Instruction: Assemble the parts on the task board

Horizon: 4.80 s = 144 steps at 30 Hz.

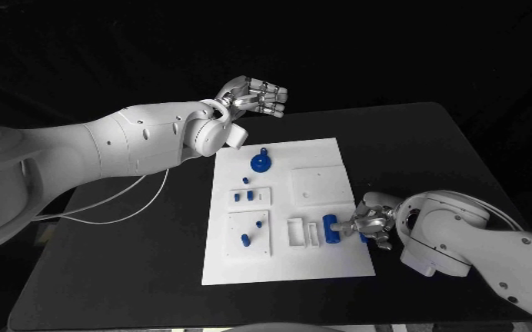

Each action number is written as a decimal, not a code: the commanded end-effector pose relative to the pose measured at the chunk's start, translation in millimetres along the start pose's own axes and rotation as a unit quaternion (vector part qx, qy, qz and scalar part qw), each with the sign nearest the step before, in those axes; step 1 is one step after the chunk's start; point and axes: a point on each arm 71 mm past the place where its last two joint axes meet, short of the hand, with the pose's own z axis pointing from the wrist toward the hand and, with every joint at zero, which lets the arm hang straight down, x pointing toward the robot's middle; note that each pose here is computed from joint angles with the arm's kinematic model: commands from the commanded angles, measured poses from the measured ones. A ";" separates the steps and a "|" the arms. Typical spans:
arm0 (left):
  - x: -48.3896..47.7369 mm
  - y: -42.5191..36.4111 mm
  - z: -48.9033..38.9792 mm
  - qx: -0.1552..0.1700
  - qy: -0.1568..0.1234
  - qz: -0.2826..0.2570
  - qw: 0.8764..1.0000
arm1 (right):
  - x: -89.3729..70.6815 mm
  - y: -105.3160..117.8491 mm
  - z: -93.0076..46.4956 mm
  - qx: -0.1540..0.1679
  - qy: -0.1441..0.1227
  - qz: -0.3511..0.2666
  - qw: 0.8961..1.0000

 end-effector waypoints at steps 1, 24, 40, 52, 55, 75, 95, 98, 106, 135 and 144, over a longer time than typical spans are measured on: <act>2.0 -1.2 0.6 0.006 0.006 -0.006 1.000 | -2.9 0.2 2.2 0.008 -0.036 -0.028 0.999; 6.1 -0.6 2.4 0.006 0.011 -0.008 1.000 | 18.4 19.1 20.0 0.000 -0.029 -0.075 0.997; 6.6 0.0 2.4 0.004 0.012 -0.009 1.000 | 37.5 28.9 23.8 -0.014 0.003 -0.087 0.996; 8.1 0.4 3.1 0.003 0.014 -0.009 1.000 | 44.4 31.6 25.8 -0.015 0.003 -0.107 0.994; 8.4 0.4 3.3 0.002 0.014 -0.010 1.000 | 44.3 31.3 26.3 -0.014 0.002 -0.109 0.994; 15.7 13.7 7.8 -0.010 0.014 -0.013 1.000 | 41.3 17.0 29.2 0.000 0.010 -0.065 0.998; 24.4 64.2 5.1 -0.057 0.009 -0.019 0.998 | 37.9 12.6 26.9 -0.004 0.029 0.001 1.000; 25.4 67.2 4.0 -0.059 0.009 -0.020 0.998 | 39.1 17.6 28.9 -0.007 0.033 0.004 0.999; 25.3 69.8 2.7 -0.060 0.007 -0.022 0.998 | 42.1 30.9 36.5 -0.013 0.039 0.007 0.999; 25.0 70.1 1.7 -0.061 0.007 -0.025 0.998 | 43.0 59.8 59.4 -0.016 0.033 0.010 0.999; 25.1 70.1 1.7 -0.061 0.009 -0.026 0.998 | 46.0 68.6 56.5 -0.025 0.042 0.001 0.999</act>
